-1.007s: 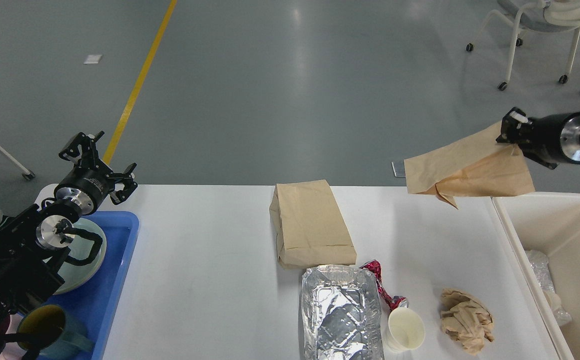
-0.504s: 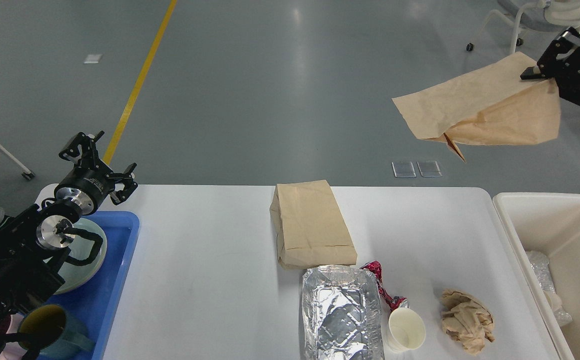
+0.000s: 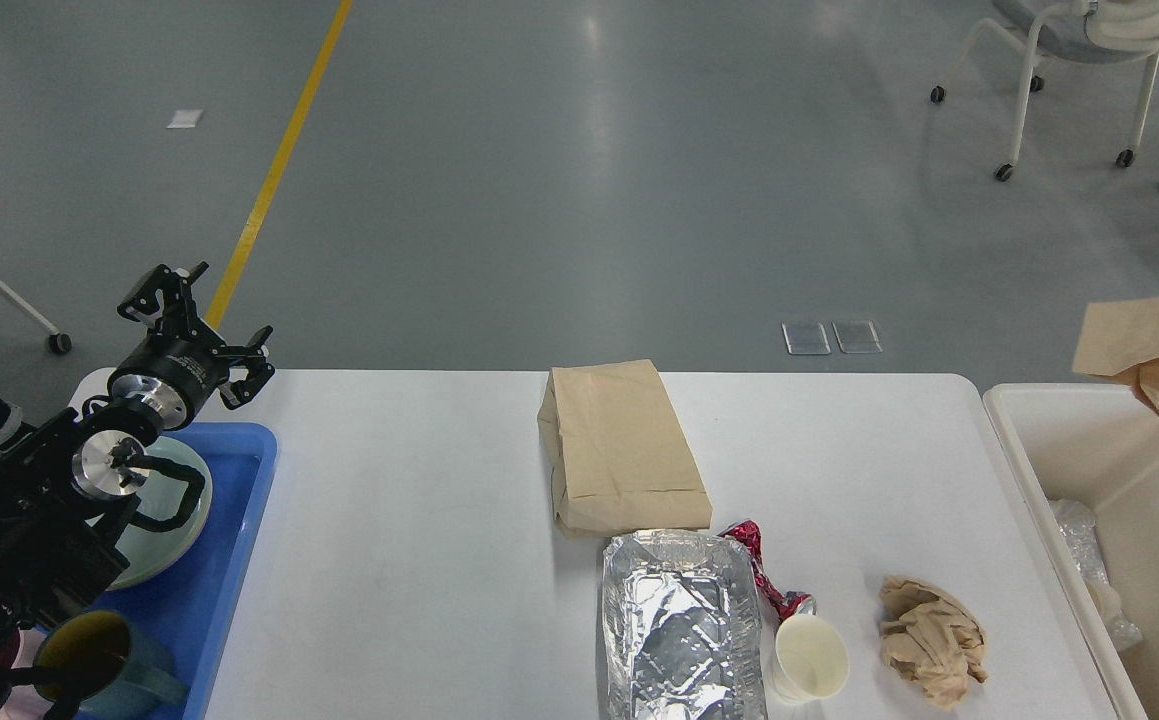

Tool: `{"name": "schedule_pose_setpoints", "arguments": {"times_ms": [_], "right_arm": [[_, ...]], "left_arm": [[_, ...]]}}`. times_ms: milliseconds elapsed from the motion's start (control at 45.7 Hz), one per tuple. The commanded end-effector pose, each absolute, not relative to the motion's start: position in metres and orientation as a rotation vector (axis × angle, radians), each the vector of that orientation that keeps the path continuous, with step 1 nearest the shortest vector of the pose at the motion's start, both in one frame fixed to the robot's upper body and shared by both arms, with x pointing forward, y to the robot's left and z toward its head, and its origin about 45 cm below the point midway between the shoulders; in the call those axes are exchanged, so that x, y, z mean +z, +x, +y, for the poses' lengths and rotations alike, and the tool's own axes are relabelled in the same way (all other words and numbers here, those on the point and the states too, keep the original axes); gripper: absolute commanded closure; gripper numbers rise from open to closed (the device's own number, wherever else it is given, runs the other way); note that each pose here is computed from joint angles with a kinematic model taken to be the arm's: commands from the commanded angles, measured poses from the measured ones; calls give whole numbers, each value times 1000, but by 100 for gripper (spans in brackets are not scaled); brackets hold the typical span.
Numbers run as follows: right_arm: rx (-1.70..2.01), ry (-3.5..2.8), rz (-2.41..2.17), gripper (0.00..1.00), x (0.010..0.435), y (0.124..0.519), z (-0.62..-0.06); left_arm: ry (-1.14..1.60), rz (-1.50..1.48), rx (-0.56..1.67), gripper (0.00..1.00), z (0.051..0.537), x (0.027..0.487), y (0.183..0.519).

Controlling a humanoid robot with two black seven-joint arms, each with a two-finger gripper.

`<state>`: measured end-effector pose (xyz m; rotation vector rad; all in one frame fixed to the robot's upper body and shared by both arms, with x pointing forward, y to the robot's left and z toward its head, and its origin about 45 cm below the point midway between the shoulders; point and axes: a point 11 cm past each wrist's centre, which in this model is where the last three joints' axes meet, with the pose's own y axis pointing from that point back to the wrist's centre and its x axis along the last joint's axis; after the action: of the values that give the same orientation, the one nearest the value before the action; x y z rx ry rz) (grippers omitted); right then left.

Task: Tidy desktop
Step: 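Lift the brown paper bag and drop it into the white bin, then move the right gripper over the upright brown paper bag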

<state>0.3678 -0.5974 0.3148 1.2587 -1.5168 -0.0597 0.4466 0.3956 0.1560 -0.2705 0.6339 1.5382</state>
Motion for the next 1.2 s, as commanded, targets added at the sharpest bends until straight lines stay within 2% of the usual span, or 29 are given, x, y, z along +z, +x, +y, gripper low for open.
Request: {"name": "schedule_pose_setpoints", "arguments": {"times_ms": [0, 219, 328, 350, 416, 438, 723, 942, 1182], "right_arm": [[-72, 1111, -1511, 100, 281, 342, -623], [-109, 964, -1426, 100, 224, 297, -645], [-98, 935, -1366, 98, 200, 292, -645], [-96, 932, -1360, 83, 198, 291, -644], [-81, 915, -1354, 18, 195, 290, -646], [-76, 909, -1358, 0, 196, 291, -648], [-94, 933, -1337, 0, 188, 291, -642], [-77, 1018, -1287, 0, 169, 316, -606], [73, 1119, -1308, 0, 227, 392, -563]], "left_arm": [[-271, 634, 1537, 3, 395, 156, 447], [-271, 634, 1537, 3, 395, 156, 447], [-271, 634, 1537, 3, 395, 156, 447], [-270, 634, 1539, 3, 396, 156, 447], [-271, 634, 1537, 3, 395, 156, 447], [-271, 634, 1537, 3, 395, 156, 447], [-270, 634, 1539, 3, 396, 156, 447], [-270, 634, 1539, 3, 396, 156, 447], [-271, 634, 1537, 3, 395, 156, 447]]}}
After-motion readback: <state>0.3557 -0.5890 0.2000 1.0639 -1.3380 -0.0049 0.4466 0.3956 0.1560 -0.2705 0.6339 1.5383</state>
